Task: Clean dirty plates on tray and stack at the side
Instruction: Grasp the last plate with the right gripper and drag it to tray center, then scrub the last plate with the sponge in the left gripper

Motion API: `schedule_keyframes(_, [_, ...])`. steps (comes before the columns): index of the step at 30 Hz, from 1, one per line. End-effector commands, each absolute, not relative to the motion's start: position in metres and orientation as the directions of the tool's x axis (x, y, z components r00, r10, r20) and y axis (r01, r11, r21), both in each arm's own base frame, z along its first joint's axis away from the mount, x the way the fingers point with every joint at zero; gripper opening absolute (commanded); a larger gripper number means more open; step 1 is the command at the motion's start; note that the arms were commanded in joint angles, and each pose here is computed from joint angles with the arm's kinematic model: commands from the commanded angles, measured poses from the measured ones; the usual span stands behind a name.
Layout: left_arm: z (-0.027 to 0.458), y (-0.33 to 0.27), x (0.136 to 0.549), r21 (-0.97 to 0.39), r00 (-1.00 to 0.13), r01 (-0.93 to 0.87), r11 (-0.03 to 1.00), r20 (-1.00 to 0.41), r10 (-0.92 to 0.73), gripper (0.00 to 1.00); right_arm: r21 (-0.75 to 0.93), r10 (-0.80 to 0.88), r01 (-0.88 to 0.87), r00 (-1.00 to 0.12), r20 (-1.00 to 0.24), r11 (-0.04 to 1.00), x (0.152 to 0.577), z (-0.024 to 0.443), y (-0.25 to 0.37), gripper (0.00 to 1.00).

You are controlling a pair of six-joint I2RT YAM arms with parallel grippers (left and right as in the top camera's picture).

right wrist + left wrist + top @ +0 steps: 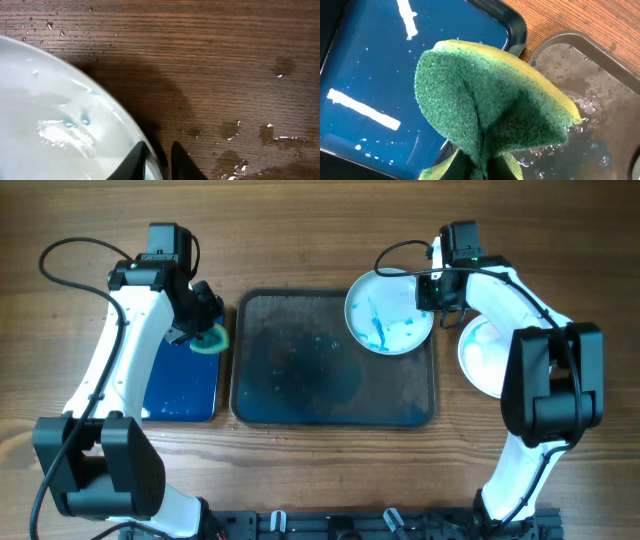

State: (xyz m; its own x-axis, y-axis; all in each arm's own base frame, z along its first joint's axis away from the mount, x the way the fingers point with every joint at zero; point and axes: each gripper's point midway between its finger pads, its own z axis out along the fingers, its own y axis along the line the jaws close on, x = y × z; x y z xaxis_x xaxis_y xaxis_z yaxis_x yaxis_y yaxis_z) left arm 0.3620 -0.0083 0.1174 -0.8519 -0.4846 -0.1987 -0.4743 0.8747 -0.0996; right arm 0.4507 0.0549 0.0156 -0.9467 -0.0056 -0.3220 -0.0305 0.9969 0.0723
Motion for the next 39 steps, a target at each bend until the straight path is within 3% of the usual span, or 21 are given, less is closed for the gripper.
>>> schedule_keyframes(1, [0.125,-0.010,0.365,-0.118,-0.857,-0.453,0.884,-0.215,-0.468,0.04,0.071,-0.017,-0.044,-0.942,-0.336,0.996,0.455,0.026,0.056,0.11])
schedule_keyframes(4, [0.125,-0.010,0.365,-0.118,-0.857,-0.453,0.884,-0.216,-0.468,0.04,0.076,-0.007,-0.037,-0.934,-0.357,0.996,0.452,0.046,0.056,0.04])
schedule_keyframes(9, [0.125,-0.010,0.365,-0.118,-0.857,-0.453,0.884,-0.216,-0.468,0.04,0.192,-0.017,-0.083,-0.947,-0.321,0.978,0.427,0.073,0.089,0.04])
schedule_keyframes(17, [0.122,-0.015,0.363,-0.133,-0.863,-0.447,0.885,-0.197,-0.465,0.04,0.264,0.181,0.163,-0.982,-0.045,0.950,0.349,0.033,0.171,0.04])
schedule_keyframes(21, [0.112,-0.019,0.358,-0.123,-0.872,-0.439,0.890,-0.180,-0.455,0.04,0.291,0.150,0.130,-0.988,-0.046,0.948,0.336,0.023,0.198,0.04])
schedule_keyframes(25, [0.101,-0.026,0.350,-0.112,-0.883,-0.429,0.897,-0.158,-0.442,0.04,0.330,0.032,-0.005,-0.994,-0.105,0.944,0.343,0.027,0.208,0.22])
schedule_keyframes(27, [0.098,-0.030,0.349,-0.112,-0.889,-0.417,0.902,-0.157,-0.430,0.04,0.331,-0.020,-0.063,-0.991,-0.134,0.941,0.346,0.028,0.210,0.37])
schedule_keyframes(29, [0.095,-0.043,0.351,-0.143,-0.898,-0.391,0.909,-0.155,-0.411,0.04,0.328,-0.026,-0.068,-0.991,-0.129,0.942,0.346,0.023,0.210,0.40])
schedule_keyframes(33, [0.091,-0.063,0.353,-0.185,-0.913,-0.344,0.920,-0.163,-0.374,0.04,0.353,-0.025,-0.056,-0.995,-0.092,0.934,0.343,0.014,0.212,0.38])
schedule_keyframes(39, [0.093,-0.095,0.359,-0.215,-0.931,-0.259,0.942,-0.202,-0.303,0.04,0.395,0.073,0.066,-0.997,-0.002,0.916,0.341,-0.003,0.216,0.19])
